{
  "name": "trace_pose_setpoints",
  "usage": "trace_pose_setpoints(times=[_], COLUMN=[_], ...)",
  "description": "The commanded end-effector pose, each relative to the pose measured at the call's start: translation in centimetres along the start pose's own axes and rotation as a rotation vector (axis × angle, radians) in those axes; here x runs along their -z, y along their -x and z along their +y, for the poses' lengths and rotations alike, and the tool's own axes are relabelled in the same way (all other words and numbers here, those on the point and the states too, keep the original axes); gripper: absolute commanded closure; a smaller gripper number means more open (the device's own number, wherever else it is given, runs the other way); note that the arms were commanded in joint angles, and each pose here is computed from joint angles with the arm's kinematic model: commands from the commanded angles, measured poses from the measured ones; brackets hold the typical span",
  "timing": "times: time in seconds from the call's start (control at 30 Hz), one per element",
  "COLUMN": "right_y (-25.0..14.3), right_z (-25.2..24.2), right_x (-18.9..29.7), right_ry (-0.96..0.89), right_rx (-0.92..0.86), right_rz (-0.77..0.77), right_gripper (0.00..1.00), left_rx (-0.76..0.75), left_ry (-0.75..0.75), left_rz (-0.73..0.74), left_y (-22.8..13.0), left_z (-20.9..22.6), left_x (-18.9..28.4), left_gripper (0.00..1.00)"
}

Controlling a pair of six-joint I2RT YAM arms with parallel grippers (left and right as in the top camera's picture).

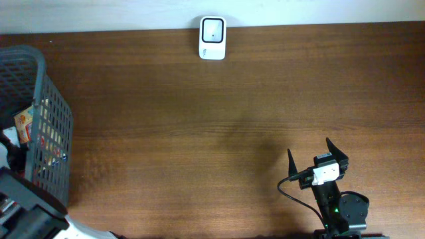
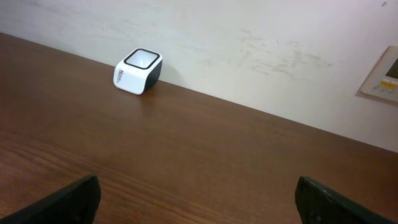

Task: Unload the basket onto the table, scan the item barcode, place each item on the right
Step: 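Lower the left gripper into the basket and grasp the red snack bag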

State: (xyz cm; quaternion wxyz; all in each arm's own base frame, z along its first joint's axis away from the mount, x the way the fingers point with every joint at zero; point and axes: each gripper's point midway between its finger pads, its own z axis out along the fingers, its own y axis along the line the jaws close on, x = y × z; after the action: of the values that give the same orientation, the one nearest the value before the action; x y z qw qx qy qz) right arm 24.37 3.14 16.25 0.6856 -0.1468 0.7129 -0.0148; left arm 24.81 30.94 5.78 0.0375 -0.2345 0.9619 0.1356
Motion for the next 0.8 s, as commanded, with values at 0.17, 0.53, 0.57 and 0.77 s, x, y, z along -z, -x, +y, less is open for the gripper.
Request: trace_pose_setpoints(times=[0.17, 0.53, 0.57, 0.77], right_y=[-0.3, -0.3, -0.3, -0.3], right_z=[0.1, 0.1, 0.1, 0.1], right_x=[0.0, 0.0, 0.0, 0.0], right_ry=[0.0, 0.0, 0.0, 0.0], right_rx=[-0.007, -0.007, -0.007, -0.007], right_rz=[0.004, 0.004, 0.004, 0.004], right_gripper=[0.01, 0.01, 0.01, 0.01], left_rx=[-0.016, -0.013, -0.013, 0.041], left_ry=[-0.057, -0.101, -0.102, -0.064], left_rz=[0.032, -0.001, 0.0, -0.108], left_y=[-0.1, 0.7, 0.7, 3.2], left_z=[-1.3, -2.0, -2.0, -0.3], left_x=[-3.1, -3.3, -3.1, 1.6], left_gripper=[0.16, 1.0, 1.0, 1.0])
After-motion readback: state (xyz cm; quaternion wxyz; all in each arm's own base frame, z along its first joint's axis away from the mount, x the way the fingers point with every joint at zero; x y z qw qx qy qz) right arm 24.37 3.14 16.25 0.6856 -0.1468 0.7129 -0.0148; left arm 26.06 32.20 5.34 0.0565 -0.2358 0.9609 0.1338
